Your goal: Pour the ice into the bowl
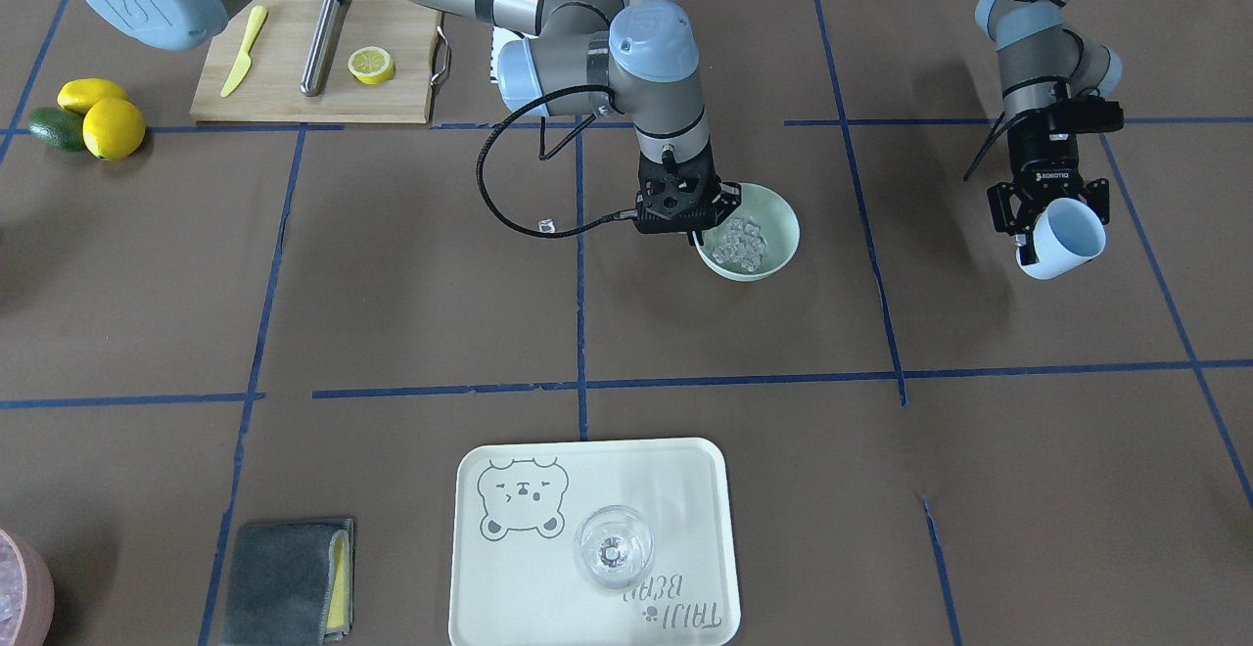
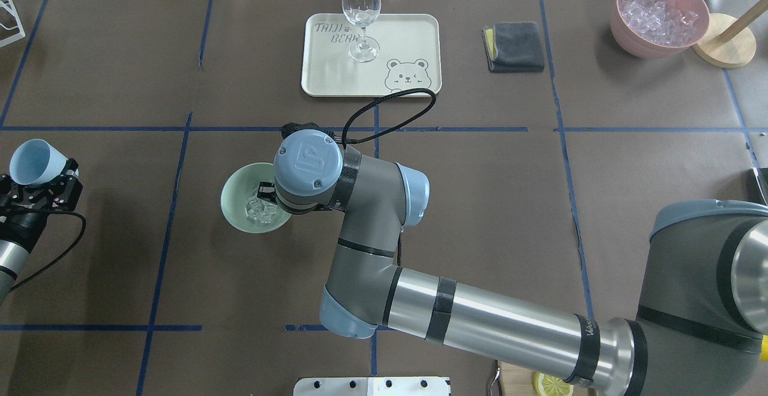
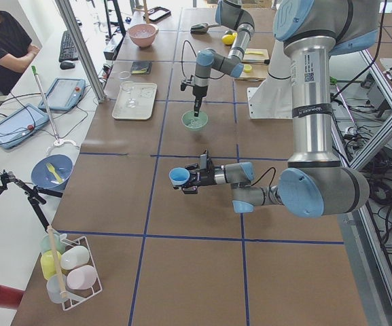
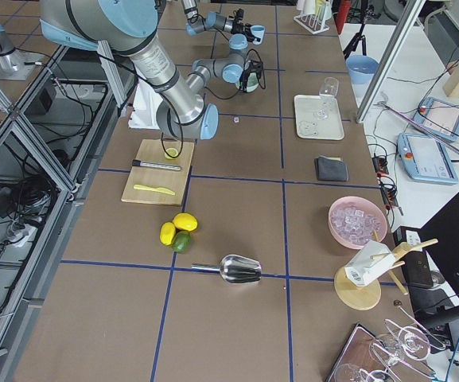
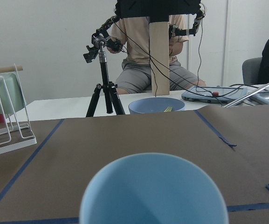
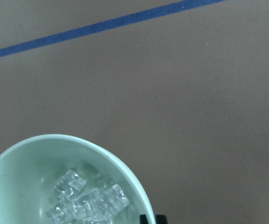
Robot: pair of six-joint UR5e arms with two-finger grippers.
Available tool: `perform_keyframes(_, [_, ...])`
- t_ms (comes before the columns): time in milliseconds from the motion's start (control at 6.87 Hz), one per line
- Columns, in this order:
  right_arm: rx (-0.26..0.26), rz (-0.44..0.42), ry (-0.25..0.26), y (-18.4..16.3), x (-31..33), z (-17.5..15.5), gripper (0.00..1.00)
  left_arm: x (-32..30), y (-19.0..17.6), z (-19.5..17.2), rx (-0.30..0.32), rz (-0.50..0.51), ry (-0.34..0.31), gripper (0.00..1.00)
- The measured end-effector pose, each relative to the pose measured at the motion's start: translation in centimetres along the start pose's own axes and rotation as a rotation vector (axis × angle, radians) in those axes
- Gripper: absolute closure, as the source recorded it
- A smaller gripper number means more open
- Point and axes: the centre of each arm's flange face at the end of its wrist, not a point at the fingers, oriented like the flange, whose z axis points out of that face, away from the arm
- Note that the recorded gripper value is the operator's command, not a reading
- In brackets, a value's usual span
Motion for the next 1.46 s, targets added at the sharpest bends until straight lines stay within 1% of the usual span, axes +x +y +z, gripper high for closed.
perform_keyframes(146, [0.004,0.003,-0.012,-0.7,-0.3,-0.8,1.0,-0.2,0.5,0.2,0.001,0.009,-0.008,0.98])
perform_keyframes(291, [0.005,0.007,-0.024,-1.4,-0.6,-1.6,1.0,-0.2,0.7,0.2,0.0,0.013,-0.011,0.9])
perform_keyframes(583, [0.006,0.011,-0.043,-2.3,-0.9,-2.9,1.0,0.1,1.4,0.3,-0.015,0.015,-0.019,0.83])
perform_keyframes(728, [0.002,0.014,-0.054,-2.8,-1.0,-3.7,1.0,0.5,1.9,0.4,-0.026,0.012,-0.027,0.53])
perform_keyframes(874, [-0.01,0.016,-0.064,-3.2,-1.0,-4.5,1.0,0.8,2.2,0.4,-0.032,0.011,-0.03,0.14])
perform_keyframes(1019, [-0.016,0.019,-0.07,-3.6,-0.9,-5.2,1.0,0.9,2.4,0.4,-0.036,0.013,-0.032,0.0])
perform_keyframes(1456, [-0.03,0.033,-0.064,-4.7,0.1,-8.3,1.0,0.9,2.5,0.4,-0.038,0.013,-0.035,0.0])
